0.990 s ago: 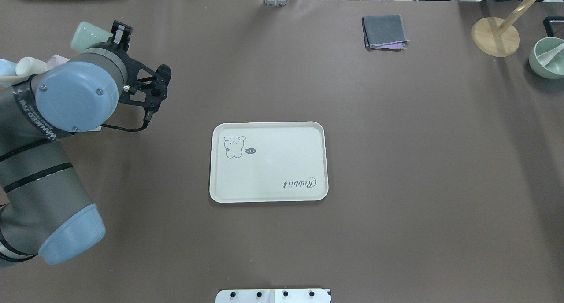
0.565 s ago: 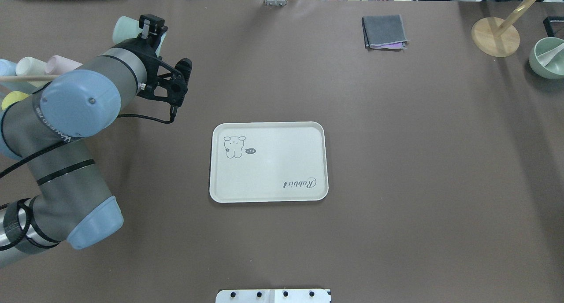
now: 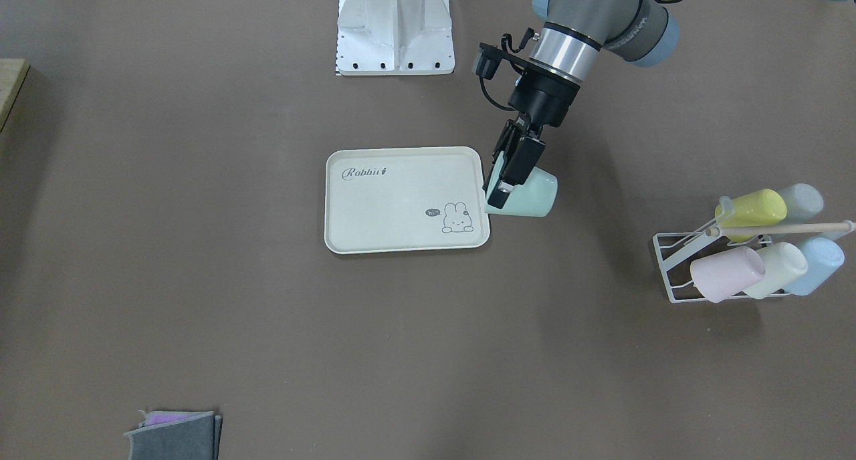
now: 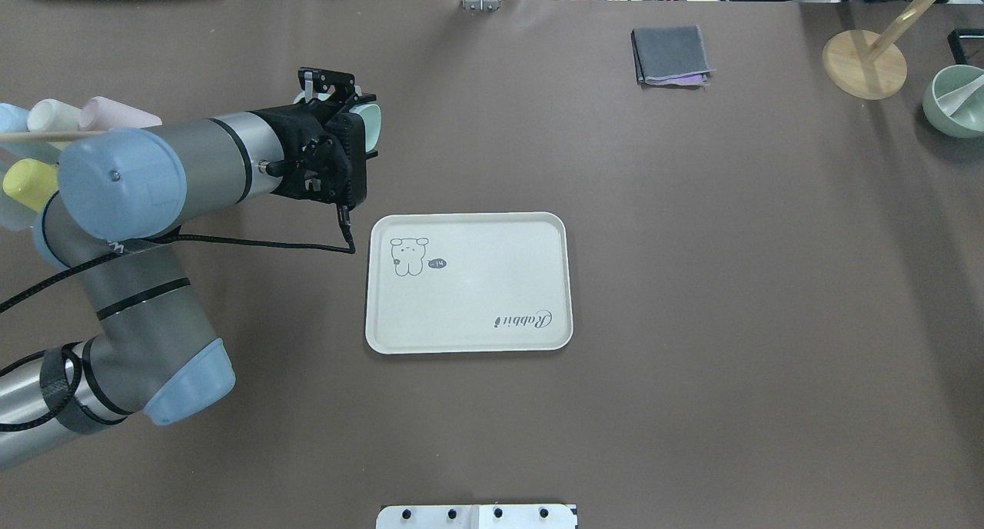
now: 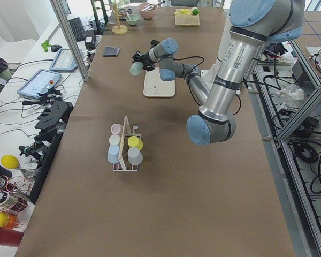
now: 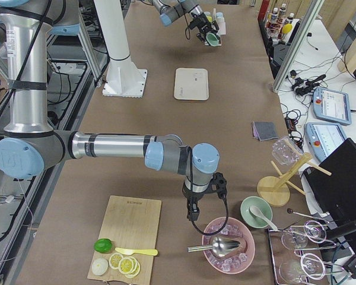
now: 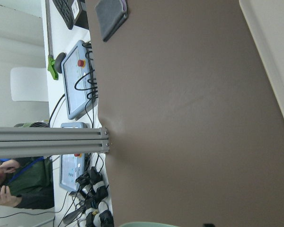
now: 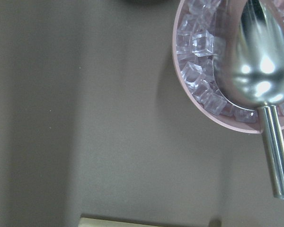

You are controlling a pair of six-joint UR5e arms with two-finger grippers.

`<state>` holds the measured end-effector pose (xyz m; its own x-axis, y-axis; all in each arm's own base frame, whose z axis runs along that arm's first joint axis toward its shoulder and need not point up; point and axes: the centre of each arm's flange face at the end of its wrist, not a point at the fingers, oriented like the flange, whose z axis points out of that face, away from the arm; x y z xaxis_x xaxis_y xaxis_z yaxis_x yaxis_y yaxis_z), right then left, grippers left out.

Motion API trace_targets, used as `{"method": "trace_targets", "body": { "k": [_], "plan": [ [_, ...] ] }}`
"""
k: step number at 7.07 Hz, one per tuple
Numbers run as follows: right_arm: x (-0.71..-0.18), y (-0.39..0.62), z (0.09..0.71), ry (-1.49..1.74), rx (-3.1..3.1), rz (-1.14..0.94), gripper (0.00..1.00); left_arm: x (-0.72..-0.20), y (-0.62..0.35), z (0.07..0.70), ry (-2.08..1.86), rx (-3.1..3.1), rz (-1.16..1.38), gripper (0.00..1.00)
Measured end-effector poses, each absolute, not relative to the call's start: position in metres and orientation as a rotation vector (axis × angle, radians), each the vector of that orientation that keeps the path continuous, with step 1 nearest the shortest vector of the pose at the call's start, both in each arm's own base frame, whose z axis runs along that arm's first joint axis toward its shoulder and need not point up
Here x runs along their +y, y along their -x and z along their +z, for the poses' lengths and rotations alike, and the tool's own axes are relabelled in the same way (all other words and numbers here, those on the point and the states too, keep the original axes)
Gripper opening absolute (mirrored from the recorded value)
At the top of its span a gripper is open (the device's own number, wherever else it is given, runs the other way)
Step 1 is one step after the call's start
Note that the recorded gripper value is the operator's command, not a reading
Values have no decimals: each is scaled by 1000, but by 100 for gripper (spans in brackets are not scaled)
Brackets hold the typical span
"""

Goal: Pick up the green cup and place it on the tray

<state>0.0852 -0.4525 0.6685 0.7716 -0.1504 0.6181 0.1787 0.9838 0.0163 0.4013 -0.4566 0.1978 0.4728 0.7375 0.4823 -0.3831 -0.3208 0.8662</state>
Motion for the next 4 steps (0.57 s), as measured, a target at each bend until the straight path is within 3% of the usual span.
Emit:
{"method": "trace_targets", "body": {
  "k": [4],
  "plan": [
    [-450,-84,671,49,-676,-176,100,-445,-472,197,-1568,902,901,44]
  ]
}}
